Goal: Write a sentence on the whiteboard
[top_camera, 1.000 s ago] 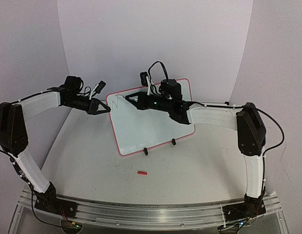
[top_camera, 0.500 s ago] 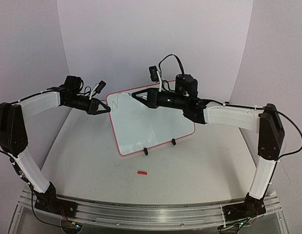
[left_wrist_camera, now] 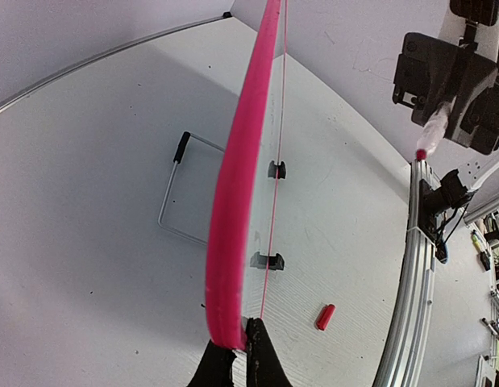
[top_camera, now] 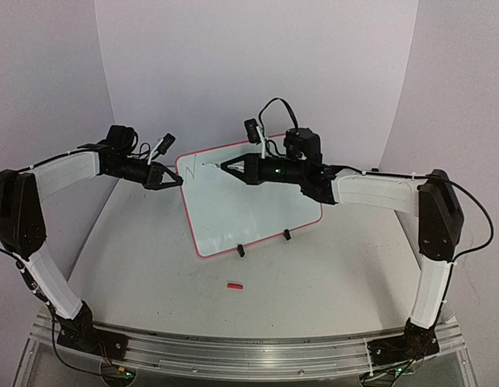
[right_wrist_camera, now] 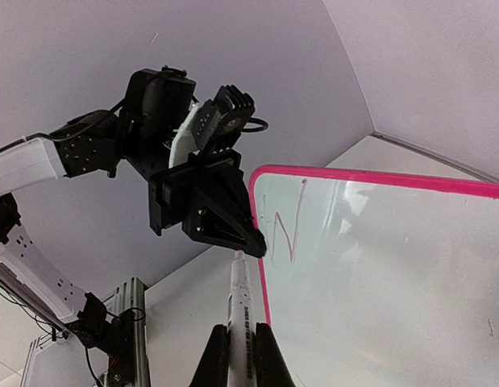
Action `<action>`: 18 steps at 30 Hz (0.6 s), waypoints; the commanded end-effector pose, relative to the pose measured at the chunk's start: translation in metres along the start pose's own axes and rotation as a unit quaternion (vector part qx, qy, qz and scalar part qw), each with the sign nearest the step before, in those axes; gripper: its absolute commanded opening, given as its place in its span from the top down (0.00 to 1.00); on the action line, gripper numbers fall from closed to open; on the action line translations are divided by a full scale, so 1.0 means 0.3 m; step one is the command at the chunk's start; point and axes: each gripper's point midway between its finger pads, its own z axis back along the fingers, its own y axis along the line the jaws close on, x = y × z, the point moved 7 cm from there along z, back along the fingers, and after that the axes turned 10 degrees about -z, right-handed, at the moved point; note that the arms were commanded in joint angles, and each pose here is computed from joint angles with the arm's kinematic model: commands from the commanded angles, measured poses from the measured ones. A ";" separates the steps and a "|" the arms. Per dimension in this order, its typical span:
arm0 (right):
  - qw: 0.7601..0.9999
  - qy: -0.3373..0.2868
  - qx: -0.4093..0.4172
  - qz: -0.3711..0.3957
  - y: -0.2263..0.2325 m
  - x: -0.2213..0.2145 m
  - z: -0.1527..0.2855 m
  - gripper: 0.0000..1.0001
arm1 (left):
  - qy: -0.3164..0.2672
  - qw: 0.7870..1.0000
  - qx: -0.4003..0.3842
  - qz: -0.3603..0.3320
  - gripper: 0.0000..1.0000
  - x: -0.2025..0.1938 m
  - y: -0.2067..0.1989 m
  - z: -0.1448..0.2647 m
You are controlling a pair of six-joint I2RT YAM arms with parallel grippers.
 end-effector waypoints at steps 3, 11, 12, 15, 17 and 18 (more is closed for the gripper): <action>1.000 -0.005 -0.020 0.007 -0.039 0.012 -0.047 1.00 | 0.008 0.999 0.015 -0.037 1.00 0.006 -0.017 0.005; 0.999 -0.020 -0.051 -0.002 -0.080 0.017 -0.069 1.00 | 0.011 0.999 0.014 -0.036 1.00 0.003 -0.017 -0.001; 0.998 -0.022 -0.054 -0.003 -0.085 0.017 -0.071 1.00 | 0.011 0.999 0.013 -0.037 1.00 0.003 -0.018 -0.002; 0.998 -0.025 -0.057 -0.005 -0.094 0.022 -0.081 1.00 | 0.011 0.999 0.013 -0.038 1.00 0.003 -0.019 -0.002; 0.998 -0.026 -0.059 -0.006 -0.101 0.022 -0.088 1.00 | 0.011 0.999 0.014 -0.039 1.00 0.005 -0.021 0.000; 0.998 -0.026 -0.059 -0.006 -0.104 0.022 -0.091 1.00 | 0.011 0.999 0.014 -0.038 1.00 0.004 -0.020 0.000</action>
